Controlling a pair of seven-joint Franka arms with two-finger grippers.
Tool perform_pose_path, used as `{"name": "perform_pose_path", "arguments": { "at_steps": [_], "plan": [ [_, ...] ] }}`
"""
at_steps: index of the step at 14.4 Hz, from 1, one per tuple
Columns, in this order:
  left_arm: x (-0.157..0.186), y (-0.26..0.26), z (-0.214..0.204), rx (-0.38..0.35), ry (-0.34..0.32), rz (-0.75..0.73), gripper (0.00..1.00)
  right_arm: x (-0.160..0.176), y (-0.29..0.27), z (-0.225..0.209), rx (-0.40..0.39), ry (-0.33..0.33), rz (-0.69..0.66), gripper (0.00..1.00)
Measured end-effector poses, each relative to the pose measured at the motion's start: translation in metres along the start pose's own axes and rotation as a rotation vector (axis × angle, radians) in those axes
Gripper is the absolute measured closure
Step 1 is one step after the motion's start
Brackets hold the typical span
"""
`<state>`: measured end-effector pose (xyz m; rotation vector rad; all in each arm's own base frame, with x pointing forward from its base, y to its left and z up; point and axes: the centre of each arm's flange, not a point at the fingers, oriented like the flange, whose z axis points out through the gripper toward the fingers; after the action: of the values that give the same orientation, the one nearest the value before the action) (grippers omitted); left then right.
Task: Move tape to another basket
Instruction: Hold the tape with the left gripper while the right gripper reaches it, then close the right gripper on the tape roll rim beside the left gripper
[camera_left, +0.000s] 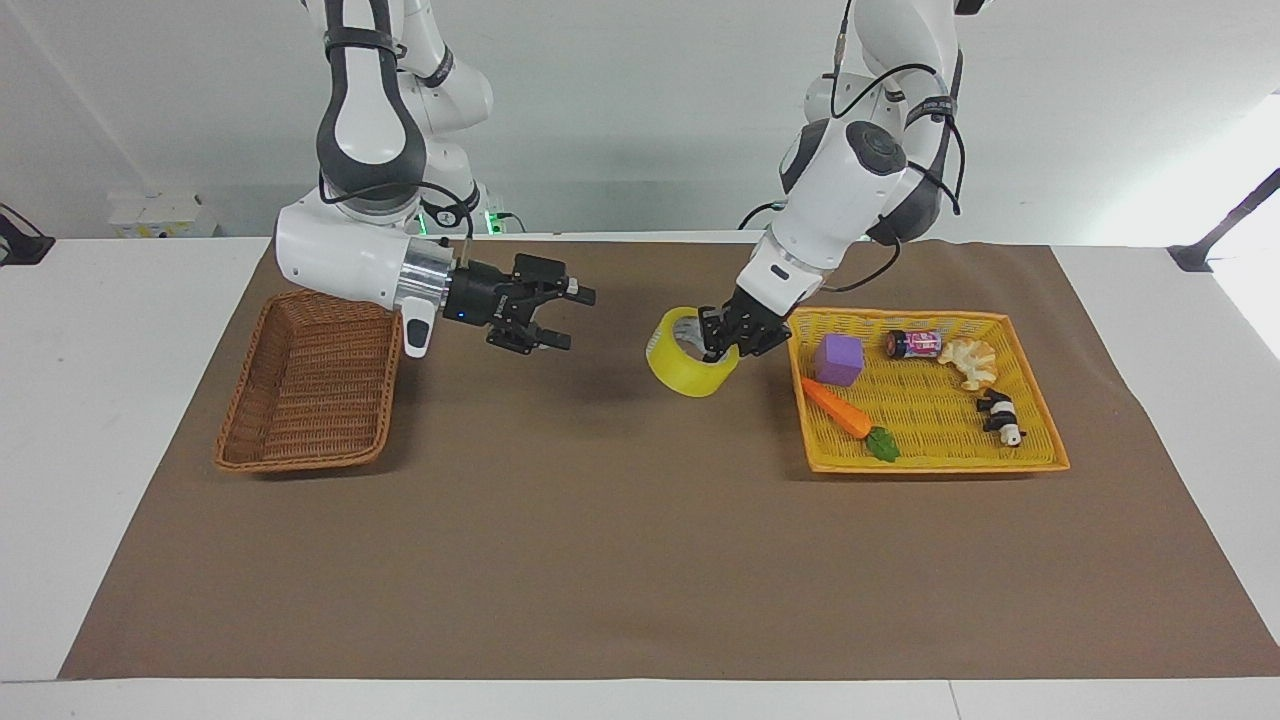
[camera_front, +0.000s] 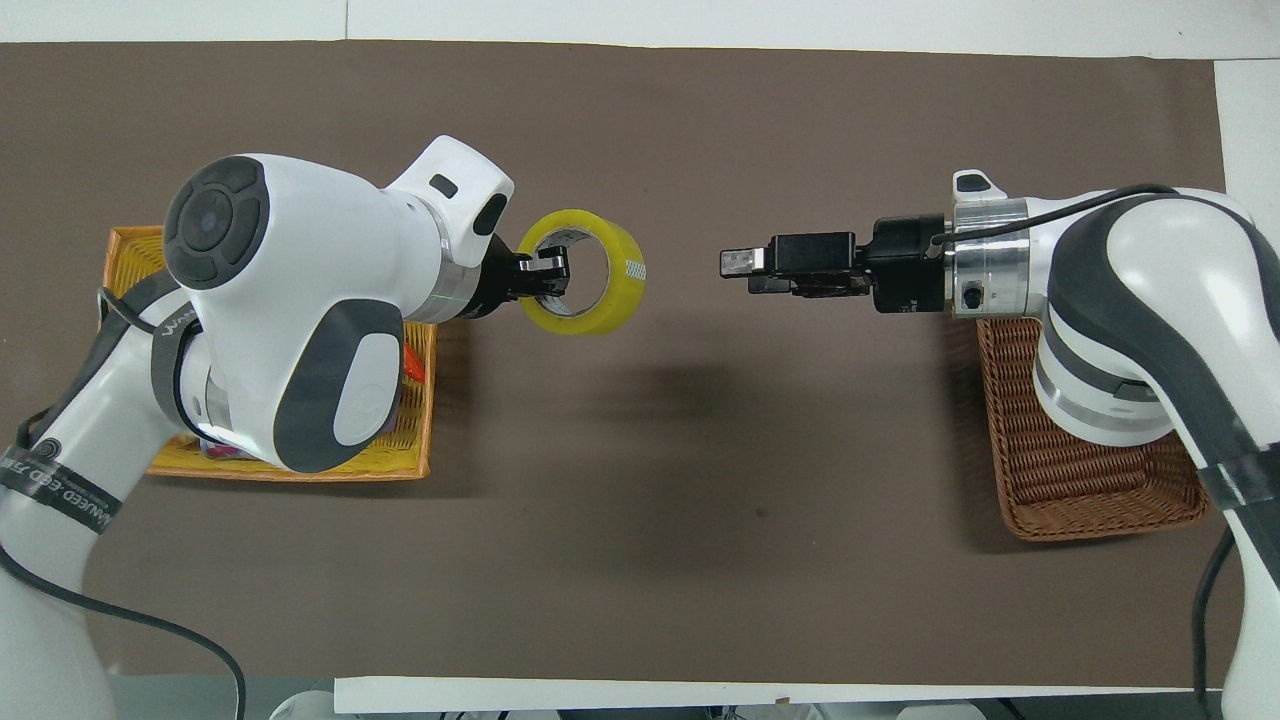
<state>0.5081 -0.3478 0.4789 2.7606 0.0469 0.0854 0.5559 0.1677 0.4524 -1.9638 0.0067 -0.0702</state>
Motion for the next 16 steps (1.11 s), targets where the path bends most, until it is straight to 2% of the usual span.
{"name": "perform_pose_path", "arguments": {
  "at_steps": [6,11,16],
  "plan": [
    [0.000,-0.001,0.001,0.001,-0.001,-0.001,0.78,-0.005,0.005,0.055,0.022,0.045,0.057,0.00],
    [0.000,0.000,0.001,0.001,-0.002,0.015,0.78,-0.002,0.008,0.064,0.031,0.069,0.081,0.00],
    [-0.001,0.001,0.001,0.001,-0.003,0.019,0.78,-0.011,-0.008,0.094,0.008,0.066,0.084,0.00]
  ]
}}
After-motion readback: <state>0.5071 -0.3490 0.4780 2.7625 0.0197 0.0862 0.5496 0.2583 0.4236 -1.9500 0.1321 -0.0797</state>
